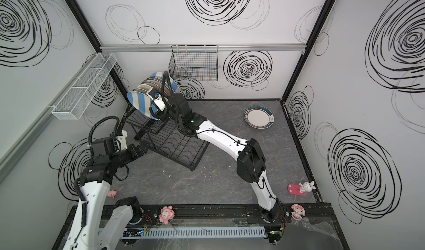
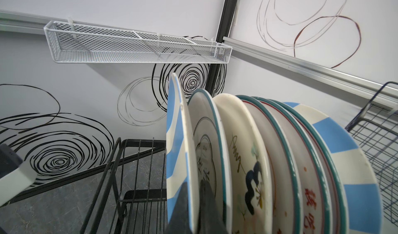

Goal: Load the plates into the dish rack
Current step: 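Lower the striped plate into the slot beside the racked plates, then open the right gripper and withdraw it from the rack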

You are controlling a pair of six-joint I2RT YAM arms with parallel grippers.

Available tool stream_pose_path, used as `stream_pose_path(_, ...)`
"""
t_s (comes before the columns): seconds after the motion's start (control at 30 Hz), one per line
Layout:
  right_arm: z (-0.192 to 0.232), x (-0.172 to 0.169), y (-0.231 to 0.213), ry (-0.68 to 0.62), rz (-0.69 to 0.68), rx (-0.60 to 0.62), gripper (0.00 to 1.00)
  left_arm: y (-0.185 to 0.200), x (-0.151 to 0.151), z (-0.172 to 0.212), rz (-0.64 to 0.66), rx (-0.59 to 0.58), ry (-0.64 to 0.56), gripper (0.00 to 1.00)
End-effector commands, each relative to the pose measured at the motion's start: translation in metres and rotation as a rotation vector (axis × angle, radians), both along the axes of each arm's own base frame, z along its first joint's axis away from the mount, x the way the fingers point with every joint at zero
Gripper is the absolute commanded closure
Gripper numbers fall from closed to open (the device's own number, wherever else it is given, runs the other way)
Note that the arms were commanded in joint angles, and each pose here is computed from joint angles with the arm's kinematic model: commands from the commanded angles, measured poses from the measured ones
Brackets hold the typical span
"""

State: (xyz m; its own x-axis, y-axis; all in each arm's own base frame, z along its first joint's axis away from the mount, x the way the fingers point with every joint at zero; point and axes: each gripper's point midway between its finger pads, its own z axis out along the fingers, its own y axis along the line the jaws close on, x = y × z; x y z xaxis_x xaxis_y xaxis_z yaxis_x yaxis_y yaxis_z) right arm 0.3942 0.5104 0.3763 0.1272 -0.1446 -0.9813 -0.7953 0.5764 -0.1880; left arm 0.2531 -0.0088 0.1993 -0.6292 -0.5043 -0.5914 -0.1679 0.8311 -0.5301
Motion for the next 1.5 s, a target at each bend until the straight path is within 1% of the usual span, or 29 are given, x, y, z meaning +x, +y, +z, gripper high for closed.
stream_pose_path(0.0,0.027,0.003,0.001,-0.043,-0.019,0.058,1.00,0.000,0.003,0.006,-0.010,0.003,-0.039,0.04)
stream_pose_path(0.07,0.024,0.003,0.004,-0.039,-0.017,0.053,1.00,0.000,0.003,0.006,-0.012,0.004,-0.039,0.04)
stream_pose_path(0.13,0.023,0.003,0.004,-0.039,-0.020,0.047,0.96,0.000,0.003,0.007,-0.013,0.003,-0.042,0.04)
stream_pose_path(0.2,0.023,0.004,0.004,-0.042,-0.028,0.047,0.88,0.000,0.003,0.006,-0.013,0.002,-0.041,0.04)
stream_pose_path(0.4,0.027,0.003,0.003,-0.045,-0.031,0.038,0.81,0.000,0.003,0.008,-0.010,0.009,-0.042,0.04)
stream_pose_path(0.57,0.037,-0.007,0.002,-0.062,-0.036,0.028,0.55,0.000,0.003,0.012,-0.010,0.011,-0.051,0.04)
stream_pose_path(0.6,0.040,-0.009,0.001,-0.066,-0.038,0.028,0.52,0.001,0.003,0.014,-0.009,0.012,-0.054,0.04)
stream_pose_path(0.73,0.055,-0.018,-0.008,-0.075,-0.051,0.040,0.41,0.001,0.002,0.022,-0.005,0.017,-0.066,0.04)
stream_pose_path(0.77,0.060,-0.021,-0.011,-0.076,-0.052,0.047,0.37,0.001,0.002,0.025,-0.005,0.020,-0.072,0.04)
stream_pose_path(0.83,0.068,-0.026,-0.020,-0.068,-0.057,0.066,0.34,0.001,0.001,0.030,-0.004,0.023,-0.078,0.04)
stream_pose_path(0.93,0.083,-0.036,-0.038,-0.060,-0.073,0.097,0.33,0.000,0.001,0.037,-0.007,0.023,-0.091,0.04)
stream_pose_path(1.0,0.090,-0.041,-0.051,-0.057,-0.093,0.113,0.28,-0.001,0.000,0.041,-0.010,0.023,-0.098,0.04)
stream_pose_path(1.03,0.092,-0.043,-0.058,-0.053,-0.104,0.108,0.27,-0.002,-0.001,0.042,-0.013,0.023,-0.098,0.04)
stream_pose_path(1.07,0.092,-0.044,-0.063,-0.047,-0.112,0.099,0.24,-0.003,-0.001,0.043,-0.016,0.022,-0.096,0.04)
stream_pose_path(1.13,0.090,-0.048,-0.076,-0.019,-0.131,0.074,0.22,-0.005,-0.003,0.048,-0.023,0.025,-0.096,0.04)
stream_pose_path(1.23,0.078,-0.052,-0.104,0.031,-0.191,0.071,0.21,-0.010,-0.005,0.058,-0.030,0.028,-0.111,0.04)
stream_pose_path(1.33,0.065,-0.052,-0.142,0.082,-0.256,0.081,0.19,-0.017,-0.007,0.065,-0.049,0.027,-0.122,0.04)
stream_pose_path(1.4,0.050,-0.044,-0.174,0.135,-0.325,0.085,0.19,-0.025,-0.007,0.068,-0.070,0.023,-0.123,0.04)
stream_pose_path(1.47,0.027,-0.029,-0.219,0.212,-0.419,0.093,0.19,-0.036,-0.007,0.073,-0.102,0.033,-0.138,0.04)
